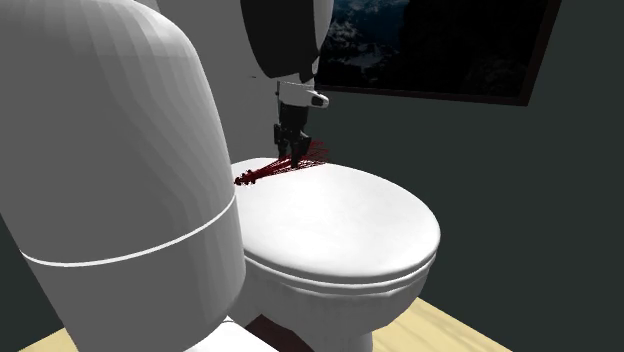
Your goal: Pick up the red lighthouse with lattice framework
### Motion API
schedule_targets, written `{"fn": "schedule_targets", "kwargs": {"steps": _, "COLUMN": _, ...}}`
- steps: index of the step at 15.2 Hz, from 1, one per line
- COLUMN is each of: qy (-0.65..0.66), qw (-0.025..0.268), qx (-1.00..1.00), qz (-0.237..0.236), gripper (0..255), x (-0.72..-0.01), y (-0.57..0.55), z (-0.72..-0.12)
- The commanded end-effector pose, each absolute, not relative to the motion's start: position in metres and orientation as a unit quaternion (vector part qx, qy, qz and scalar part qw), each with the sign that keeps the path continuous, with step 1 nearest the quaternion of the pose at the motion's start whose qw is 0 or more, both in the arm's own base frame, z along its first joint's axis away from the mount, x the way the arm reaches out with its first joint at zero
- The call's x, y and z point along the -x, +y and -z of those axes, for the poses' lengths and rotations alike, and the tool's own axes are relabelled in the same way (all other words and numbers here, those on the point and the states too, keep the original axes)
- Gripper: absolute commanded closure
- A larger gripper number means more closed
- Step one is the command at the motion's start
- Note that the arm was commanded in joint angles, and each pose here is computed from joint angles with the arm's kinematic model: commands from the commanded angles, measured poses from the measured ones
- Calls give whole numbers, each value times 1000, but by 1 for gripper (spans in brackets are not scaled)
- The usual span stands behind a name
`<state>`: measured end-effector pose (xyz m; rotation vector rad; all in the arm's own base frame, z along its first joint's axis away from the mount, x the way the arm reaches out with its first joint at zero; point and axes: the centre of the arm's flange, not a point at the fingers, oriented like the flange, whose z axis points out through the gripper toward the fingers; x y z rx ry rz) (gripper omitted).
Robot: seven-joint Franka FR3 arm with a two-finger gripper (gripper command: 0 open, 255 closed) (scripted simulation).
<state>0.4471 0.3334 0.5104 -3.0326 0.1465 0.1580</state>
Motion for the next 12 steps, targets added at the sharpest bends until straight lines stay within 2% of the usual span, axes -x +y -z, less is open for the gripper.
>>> {"fn": "schedule_targets", "kwargs": {"steps": 1, "qy": 48, "qw": 51, "qx": 996, "qz": -52, "gripper": 255, "x": -448, "y": 333, "z": -519}}
{"fn": "schedule_targets", "kwargs": {"steps": 12, "qy": 48, "qw": 51, "qx": 996, "qz": -52, "gripper": 255, "x": -448, "y": 333, "z": -578}}
